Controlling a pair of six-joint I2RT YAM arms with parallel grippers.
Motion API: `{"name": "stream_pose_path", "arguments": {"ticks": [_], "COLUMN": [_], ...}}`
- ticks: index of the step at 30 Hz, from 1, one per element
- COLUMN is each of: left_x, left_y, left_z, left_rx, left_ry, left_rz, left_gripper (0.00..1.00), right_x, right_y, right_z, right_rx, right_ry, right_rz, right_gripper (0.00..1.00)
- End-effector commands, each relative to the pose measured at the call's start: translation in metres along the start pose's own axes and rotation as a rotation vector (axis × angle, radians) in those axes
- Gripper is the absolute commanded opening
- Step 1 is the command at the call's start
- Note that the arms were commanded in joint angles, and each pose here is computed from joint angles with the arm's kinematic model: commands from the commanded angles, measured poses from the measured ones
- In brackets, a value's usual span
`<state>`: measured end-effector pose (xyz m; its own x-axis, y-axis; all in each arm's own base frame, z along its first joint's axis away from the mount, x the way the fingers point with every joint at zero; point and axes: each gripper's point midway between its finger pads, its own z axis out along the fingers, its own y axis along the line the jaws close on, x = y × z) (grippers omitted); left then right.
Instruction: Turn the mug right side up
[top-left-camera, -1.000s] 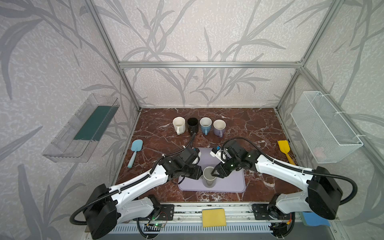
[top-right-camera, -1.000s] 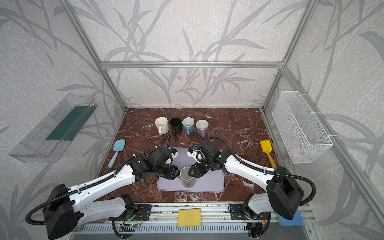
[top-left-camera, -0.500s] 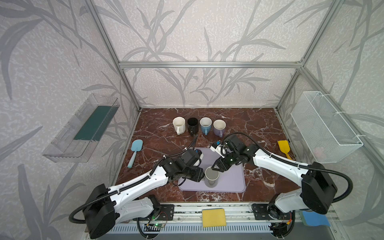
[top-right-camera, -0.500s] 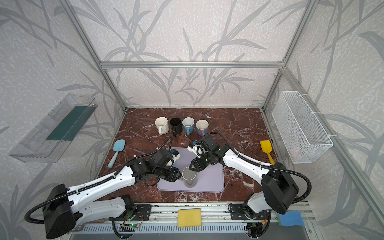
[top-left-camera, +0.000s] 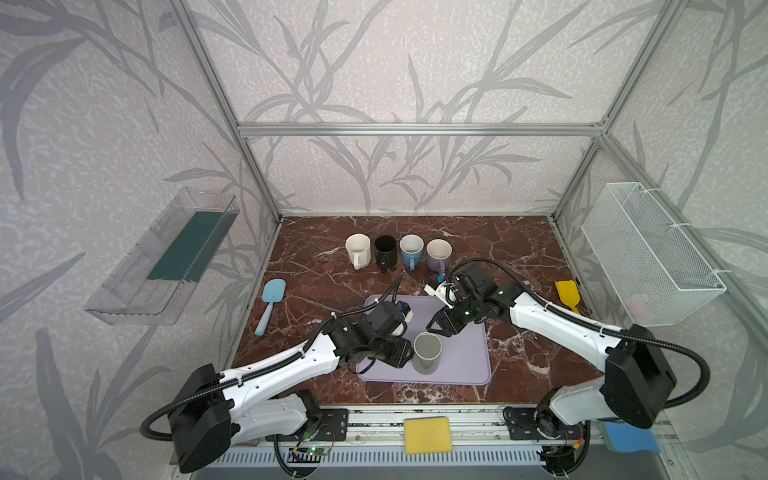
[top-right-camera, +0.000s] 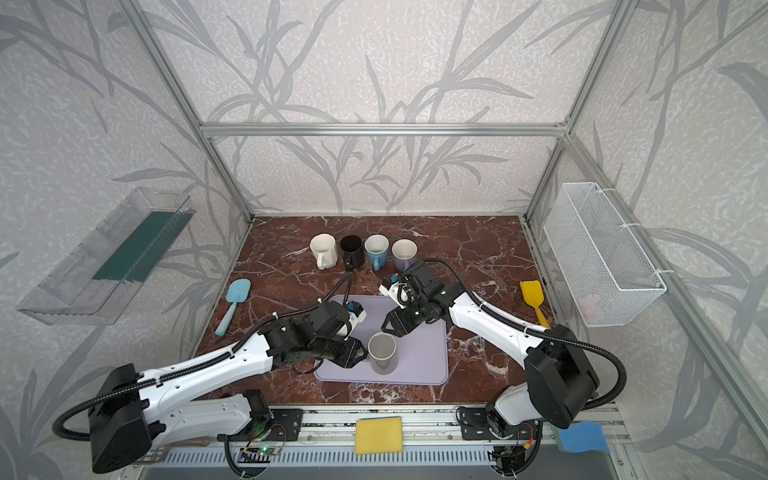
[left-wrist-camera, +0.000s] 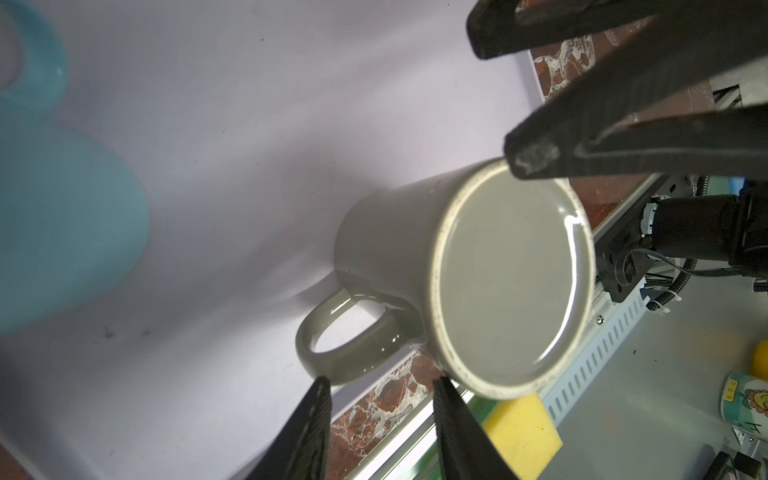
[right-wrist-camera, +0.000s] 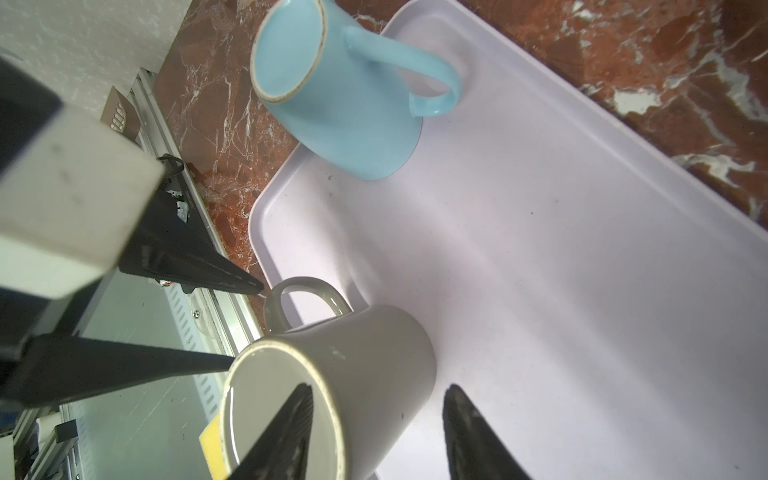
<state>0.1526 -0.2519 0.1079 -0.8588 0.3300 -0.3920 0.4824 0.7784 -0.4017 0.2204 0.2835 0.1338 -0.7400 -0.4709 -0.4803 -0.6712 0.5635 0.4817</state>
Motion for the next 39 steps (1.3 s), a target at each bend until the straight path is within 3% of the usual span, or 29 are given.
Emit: {"name": "stream_pose_path", "arguments": {"ticks": [1,12,24,33,39], "left_x": [-0.013,-0.028,-0.041,-0.028,-0.030], "left_y": [-0.009,-0.022,-0.010,-0.025,-0.023], "left_z": [-0.003,0.002,0.010,0.026,0.030], "left_rx": [0.011,0.026,-0.067,0.042,0.021], "left_ry": [-0.035,-0.062,-0.125,-0.062,-0.062], "left_rz": [0.047,0.110,0.229,0.320,0.344], "left_gripper": [0.44,0.44,0.44,0.44,0.44], "right_x": [-0.014,-0.022,-0.019,-0.017,-0.016], "right_y": [0.008,0.006,0.005,0.005,0.006], "right_z": [-0.023,-0.049,-0.064,-0.075,-0.079], "right_rx": [0.005,0.027,0.039,0.048,0.051], "right_ry": [-0.058,-0.148,-0.208,-0.232,-0.244], "right_rz": [-0.027,-0.006,0.015,0.026,0.029], "right_gripper": [0.53,0.57,0.63,0.66,0.67]}}
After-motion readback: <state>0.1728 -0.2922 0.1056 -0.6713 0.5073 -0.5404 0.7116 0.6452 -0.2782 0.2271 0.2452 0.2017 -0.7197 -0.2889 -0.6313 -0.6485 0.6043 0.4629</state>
